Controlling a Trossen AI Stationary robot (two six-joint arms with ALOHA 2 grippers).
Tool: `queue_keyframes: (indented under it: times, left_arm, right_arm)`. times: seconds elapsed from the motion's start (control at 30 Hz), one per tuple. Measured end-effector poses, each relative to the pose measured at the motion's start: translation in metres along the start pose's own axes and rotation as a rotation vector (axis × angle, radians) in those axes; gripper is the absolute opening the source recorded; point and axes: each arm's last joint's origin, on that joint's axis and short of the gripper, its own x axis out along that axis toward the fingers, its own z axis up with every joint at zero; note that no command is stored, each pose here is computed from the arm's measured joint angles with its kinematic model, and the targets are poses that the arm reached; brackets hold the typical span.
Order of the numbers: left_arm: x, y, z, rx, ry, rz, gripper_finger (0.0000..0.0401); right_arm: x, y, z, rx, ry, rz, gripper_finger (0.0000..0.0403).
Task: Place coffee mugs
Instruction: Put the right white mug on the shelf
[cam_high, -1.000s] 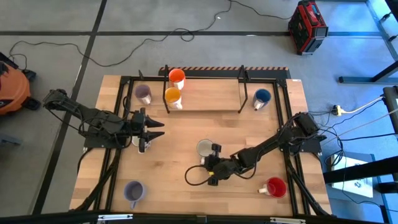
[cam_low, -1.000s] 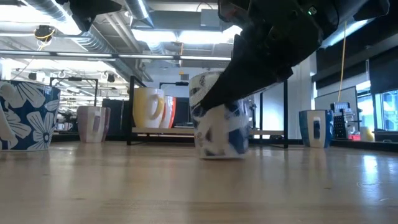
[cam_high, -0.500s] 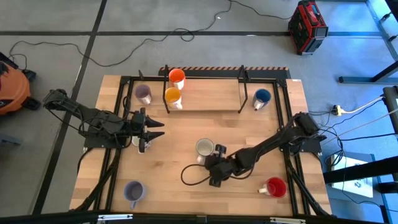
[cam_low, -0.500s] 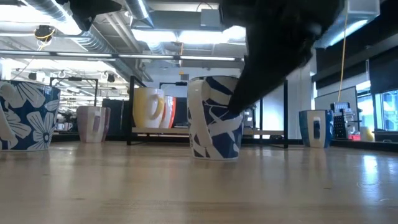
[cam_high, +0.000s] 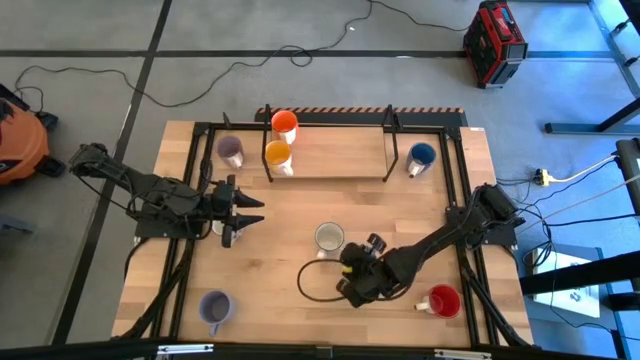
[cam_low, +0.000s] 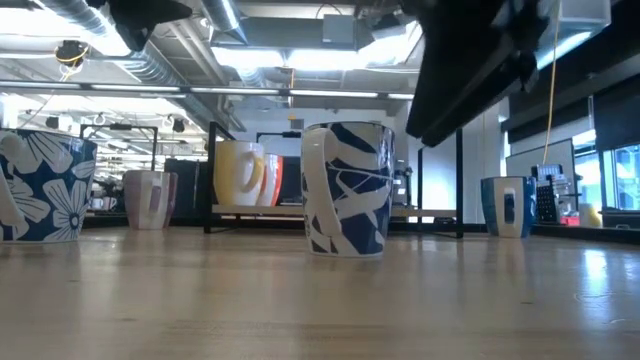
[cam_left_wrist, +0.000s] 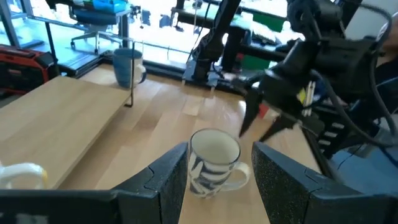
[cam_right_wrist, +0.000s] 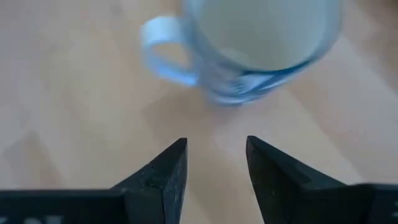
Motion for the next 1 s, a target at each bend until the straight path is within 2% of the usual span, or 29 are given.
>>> queue_keyframes:
  times: [0.1, 0.23, 0.4, 0.63, 0.8, 0.9, 1.0]
  left_arm:
    - [0.000, 0.001, -0.002, 0.010, 0.017, 0.006, 0.0172]
    - [0.001, 0.001, -0.002, 0.012, 0.021, 0.007, 0.0172]
    - [0.001, 0.001, -0.002, 0.012, 0.021, 0.010, 0.0172]
    - [0.001, 0.001, -0.002, 0.012, 0.017, 0.020, 0.0172]
    - [0.001, 0.002, -0.002, 0.012, 0.009, 0.043, 0.0172]
    - [0.000, 0.002, -0.002, 0.012, 0.007, 0.050, 0.0172]
    - [0.000, 0.002, -0.002, 0.012, 0.006, 0.050, 0.0172]
  right_arm:
    - [0.005, -0.006, 0.007, 0.045, -0.017, -0.038, 0.0154]
    - [0.011, -0.011, 0.017, 0.031, -0.030, -0.055, 0.0154]
    - [0.015, -0.018, 0.025, -0.019, -0.012, -0.073, 0.0154]
    - [0.023, -0.037, 0.038, -0.037, -0.032, -0.206, 0.0154]
    - [0.031, -0.047, 0.051, -0.086, -0.032, -0.237, 0.0154]
    - [0.024, -0.052, 0.054, -0.104, -0.004, -0.228, 0.0154]
    - [0.008, -0.049, 0.052, -0.110, 0.019, -0.153, 0.0154]
